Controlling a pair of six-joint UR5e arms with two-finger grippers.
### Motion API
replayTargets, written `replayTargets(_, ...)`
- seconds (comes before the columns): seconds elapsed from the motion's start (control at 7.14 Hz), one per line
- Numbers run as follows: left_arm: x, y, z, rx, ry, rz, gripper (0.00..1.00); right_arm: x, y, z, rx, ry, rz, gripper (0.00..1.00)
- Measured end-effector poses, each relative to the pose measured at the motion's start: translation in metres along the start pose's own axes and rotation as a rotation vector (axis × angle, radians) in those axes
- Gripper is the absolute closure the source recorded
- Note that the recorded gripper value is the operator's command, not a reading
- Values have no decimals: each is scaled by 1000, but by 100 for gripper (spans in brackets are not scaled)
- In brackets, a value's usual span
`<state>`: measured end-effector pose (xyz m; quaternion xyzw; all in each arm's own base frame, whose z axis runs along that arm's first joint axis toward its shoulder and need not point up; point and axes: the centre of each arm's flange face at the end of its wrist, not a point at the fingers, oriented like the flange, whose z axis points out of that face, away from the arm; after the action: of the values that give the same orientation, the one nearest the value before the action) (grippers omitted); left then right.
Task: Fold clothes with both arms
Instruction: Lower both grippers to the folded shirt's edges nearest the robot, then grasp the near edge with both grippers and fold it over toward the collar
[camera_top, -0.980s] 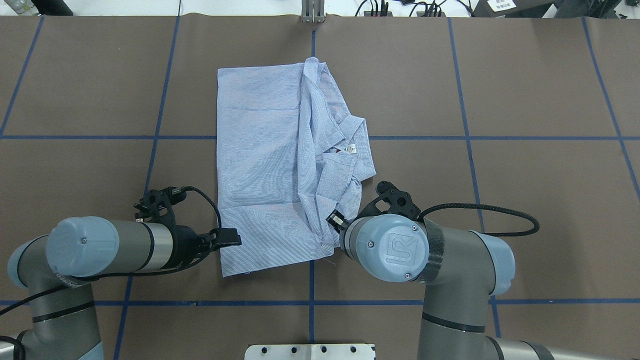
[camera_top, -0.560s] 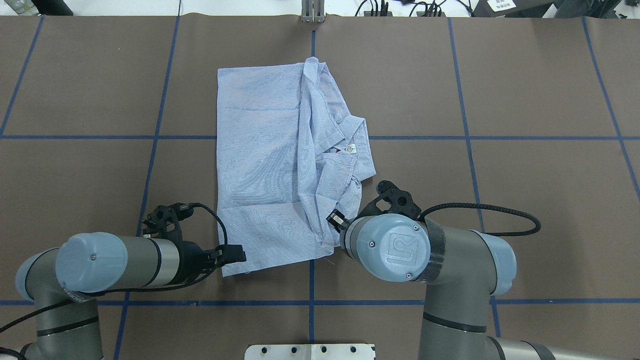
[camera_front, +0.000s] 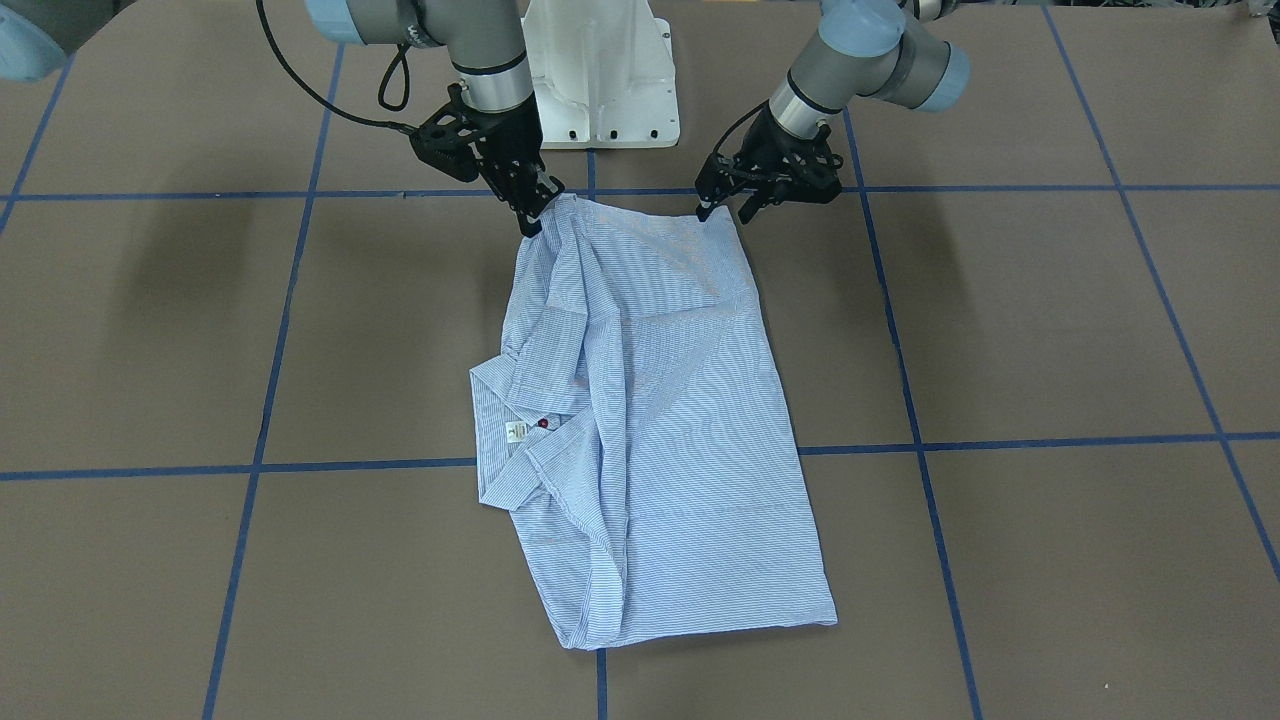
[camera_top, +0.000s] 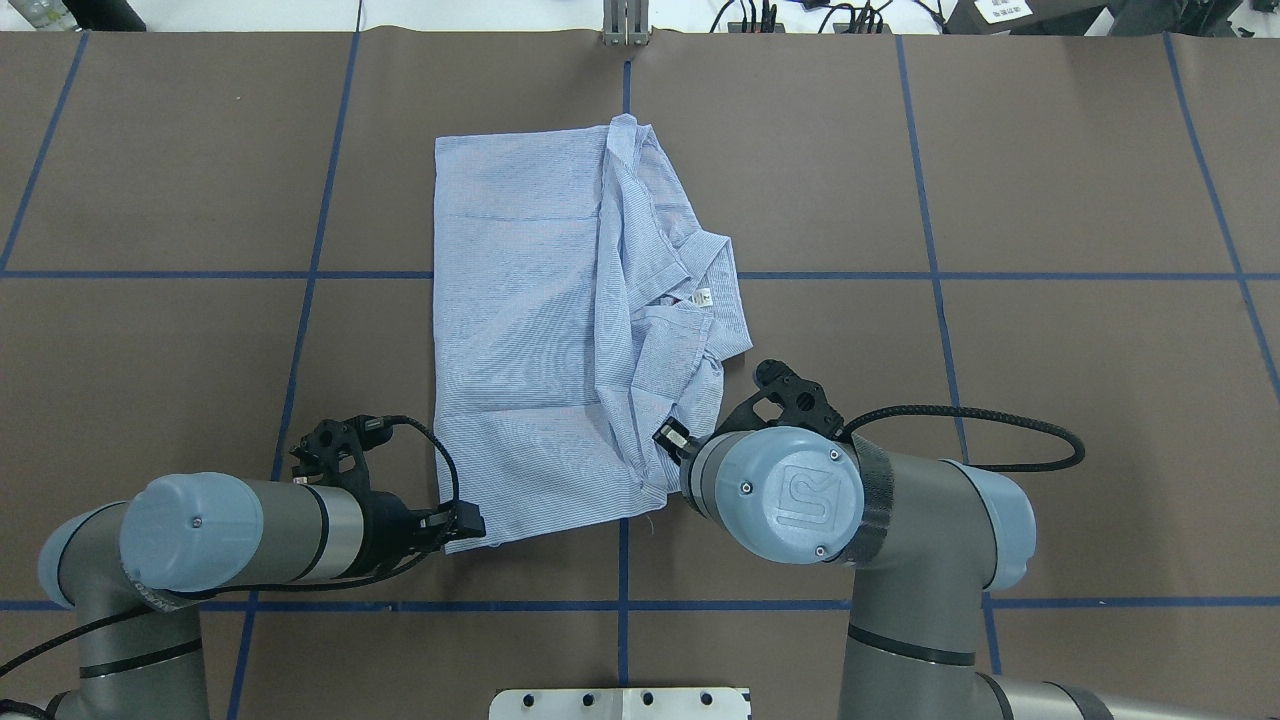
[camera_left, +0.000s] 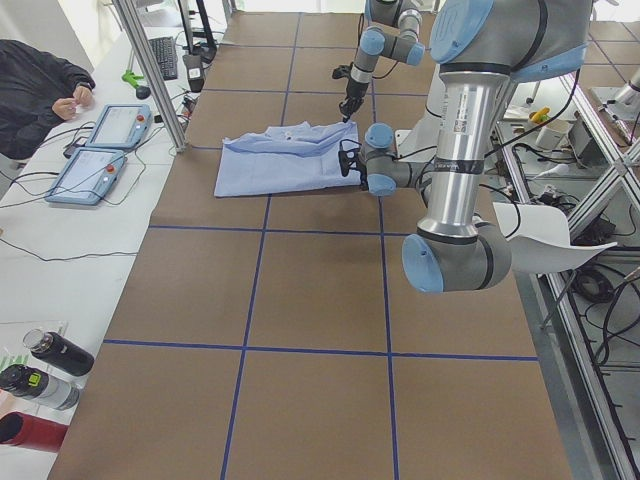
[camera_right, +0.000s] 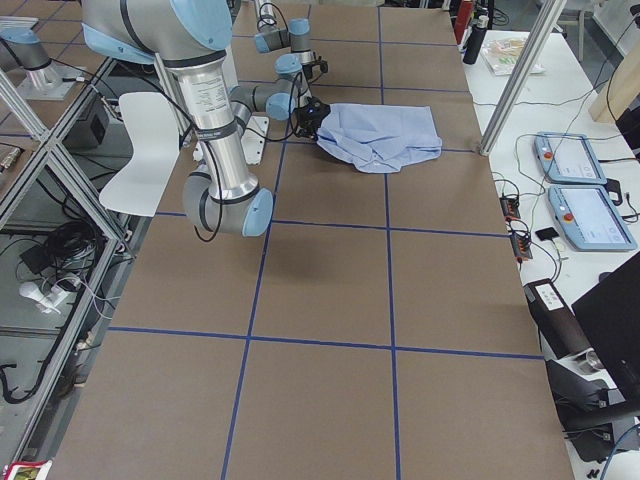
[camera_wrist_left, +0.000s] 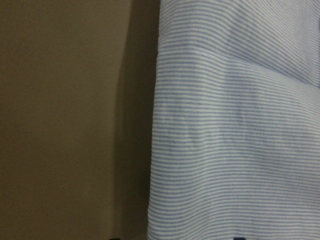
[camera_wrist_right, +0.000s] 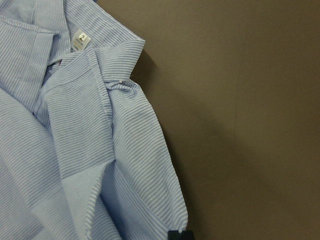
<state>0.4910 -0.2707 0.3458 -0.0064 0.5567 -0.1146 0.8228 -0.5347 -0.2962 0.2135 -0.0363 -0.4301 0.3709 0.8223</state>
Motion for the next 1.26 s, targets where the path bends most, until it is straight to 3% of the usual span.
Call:
replayTargets(0.14, 1, 1, 0, -2, 1, 1, 80, 0, 0, -1, -1, -2, 0, 100)
replayTargets(0.7, 3, 3, 1, -8, 4, 2, 82, -1, -1, -2, 0, -4, 2, 100)
replayTargets(0.84, 3, 3, 0, -8, 5, 2, 100, 0, -2, -2, 0, -3, 2, 100)
replayTargets(1.26, 9, 4, -8, -10, 24, 4, 100, 18, -4, -16, 2, -12, -9, 100)
